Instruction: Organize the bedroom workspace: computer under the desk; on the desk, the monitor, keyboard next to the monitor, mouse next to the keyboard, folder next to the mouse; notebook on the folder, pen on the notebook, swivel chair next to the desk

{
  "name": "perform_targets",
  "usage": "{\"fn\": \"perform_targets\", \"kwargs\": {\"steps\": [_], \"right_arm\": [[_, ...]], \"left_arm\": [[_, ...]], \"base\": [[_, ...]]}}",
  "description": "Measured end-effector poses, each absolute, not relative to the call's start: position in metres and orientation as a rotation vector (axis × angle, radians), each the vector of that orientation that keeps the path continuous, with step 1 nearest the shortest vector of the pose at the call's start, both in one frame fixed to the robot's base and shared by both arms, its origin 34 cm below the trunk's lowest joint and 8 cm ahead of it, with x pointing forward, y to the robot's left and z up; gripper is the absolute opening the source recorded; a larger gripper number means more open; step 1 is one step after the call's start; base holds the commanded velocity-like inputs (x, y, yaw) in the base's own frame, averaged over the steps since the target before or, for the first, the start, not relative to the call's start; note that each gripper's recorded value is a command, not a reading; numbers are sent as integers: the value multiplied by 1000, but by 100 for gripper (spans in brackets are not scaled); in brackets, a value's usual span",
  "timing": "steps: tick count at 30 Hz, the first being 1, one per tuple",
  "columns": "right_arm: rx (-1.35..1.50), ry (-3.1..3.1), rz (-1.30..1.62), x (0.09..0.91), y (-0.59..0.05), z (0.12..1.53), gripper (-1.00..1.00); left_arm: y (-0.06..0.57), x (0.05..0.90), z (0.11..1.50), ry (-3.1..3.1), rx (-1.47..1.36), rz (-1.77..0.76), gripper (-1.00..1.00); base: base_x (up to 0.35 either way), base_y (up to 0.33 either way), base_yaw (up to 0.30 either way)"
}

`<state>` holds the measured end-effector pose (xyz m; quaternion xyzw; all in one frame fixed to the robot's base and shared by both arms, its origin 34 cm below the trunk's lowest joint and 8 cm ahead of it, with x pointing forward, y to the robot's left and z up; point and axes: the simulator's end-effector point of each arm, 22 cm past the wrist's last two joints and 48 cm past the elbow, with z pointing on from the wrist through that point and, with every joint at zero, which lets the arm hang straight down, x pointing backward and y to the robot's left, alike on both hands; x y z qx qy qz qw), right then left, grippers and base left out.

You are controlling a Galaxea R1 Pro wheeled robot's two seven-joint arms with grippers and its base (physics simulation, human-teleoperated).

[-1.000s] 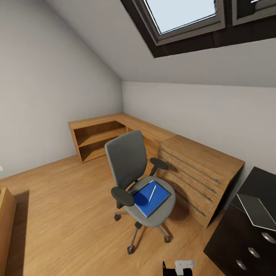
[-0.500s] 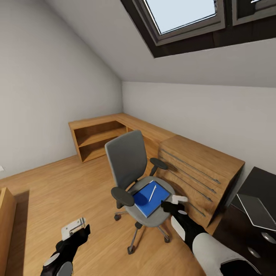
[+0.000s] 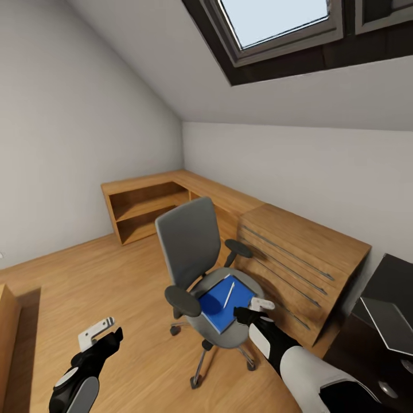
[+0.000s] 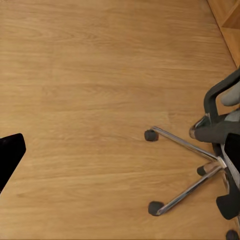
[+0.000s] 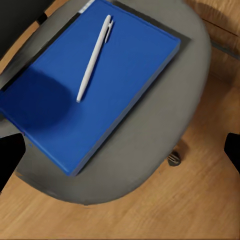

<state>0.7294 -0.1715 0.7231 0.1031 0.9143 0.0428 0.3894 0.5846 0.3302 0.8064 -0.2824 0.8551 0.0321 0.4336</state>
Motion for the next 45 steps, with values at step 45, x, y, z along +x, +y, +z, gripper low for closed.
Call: {"fn": "perform_targets", "kwargs": {"steps": [45], "right_arm": [[261, 2337, 95, 727, -174, 718, 100]], "left_arm": [[317, 594, 827, 2090, -674, 43, 100]], "base": [[174, 0, 70]]}}
